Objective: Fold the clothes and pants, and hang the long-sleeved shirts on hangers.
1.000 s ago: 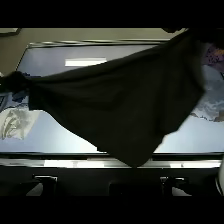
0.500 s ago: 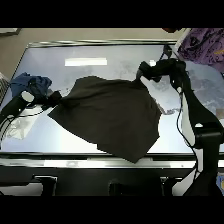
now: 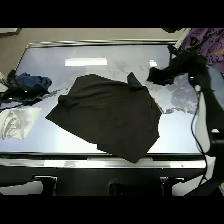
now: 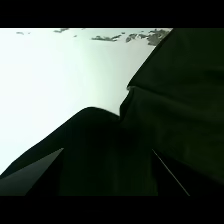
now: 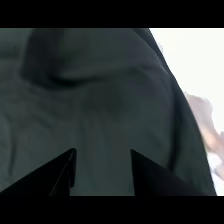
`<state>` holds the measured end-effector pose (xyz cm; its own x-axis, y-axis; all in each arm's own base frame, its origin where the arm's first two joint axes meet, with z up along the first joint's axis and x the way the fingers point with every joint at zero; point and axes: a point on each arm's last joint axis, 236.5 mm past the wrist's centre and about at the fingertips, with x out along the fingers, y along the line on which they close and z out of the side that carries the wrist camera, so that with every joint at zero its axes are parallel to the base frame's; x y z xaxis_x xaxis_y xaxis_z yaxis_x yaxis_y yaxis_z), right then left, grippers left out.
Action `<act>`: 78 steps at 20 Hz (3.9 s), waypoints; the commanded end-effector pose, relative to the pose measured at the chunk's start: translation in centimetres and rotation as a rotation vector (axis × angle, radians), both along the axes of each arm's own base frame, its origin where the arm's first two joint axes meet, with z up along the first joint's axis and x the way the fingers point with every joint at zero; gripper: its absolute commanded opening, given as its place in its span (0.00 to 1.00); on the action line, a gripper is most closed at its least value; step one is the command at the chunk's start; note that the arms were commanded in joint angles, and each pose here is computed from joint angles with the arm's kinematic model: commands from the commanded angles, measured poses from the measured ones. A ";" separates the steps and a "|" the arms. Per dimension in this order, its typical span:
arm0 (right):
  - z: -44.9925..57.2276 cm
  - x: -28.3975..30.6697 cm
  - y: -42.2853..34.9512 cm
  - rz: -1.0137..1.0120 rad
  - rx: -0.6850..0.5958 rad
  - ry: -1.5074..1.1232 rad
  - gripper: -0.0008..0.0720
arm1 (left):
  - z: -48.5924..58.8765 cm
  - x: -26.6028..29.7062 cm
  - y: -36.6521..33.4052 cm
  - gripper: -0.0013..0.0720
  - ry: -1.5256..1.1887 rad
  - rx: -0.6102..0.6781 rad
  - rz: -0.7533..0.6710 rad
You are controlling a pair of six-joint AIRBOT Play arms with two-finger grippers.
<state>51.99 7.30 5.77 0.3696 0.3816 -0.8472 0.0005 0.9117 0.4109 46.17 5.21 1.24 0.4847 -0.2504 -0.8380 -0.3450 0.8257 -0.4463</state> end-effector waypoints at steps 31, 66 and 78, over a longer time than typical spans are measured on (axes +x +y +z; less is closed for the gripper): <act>-15.6 -30.9 9.3 -0.264 0.311 0.383 0.06 | -0.7 -7.8 1.1 0.86 0.149 -0.055 -0.034; -7.7 -23.2 -2.1 -0.371 0.036 0.233 0.06 | -13.2 -19.0 -7.0 0.83 0.367 -0.215 -0.232; -3.1 -18.9 0.8 -0.229 0.148 0.014 0.05 | -8.1 -11.8 -6.5 0.04 0.129 -0.224 -0.151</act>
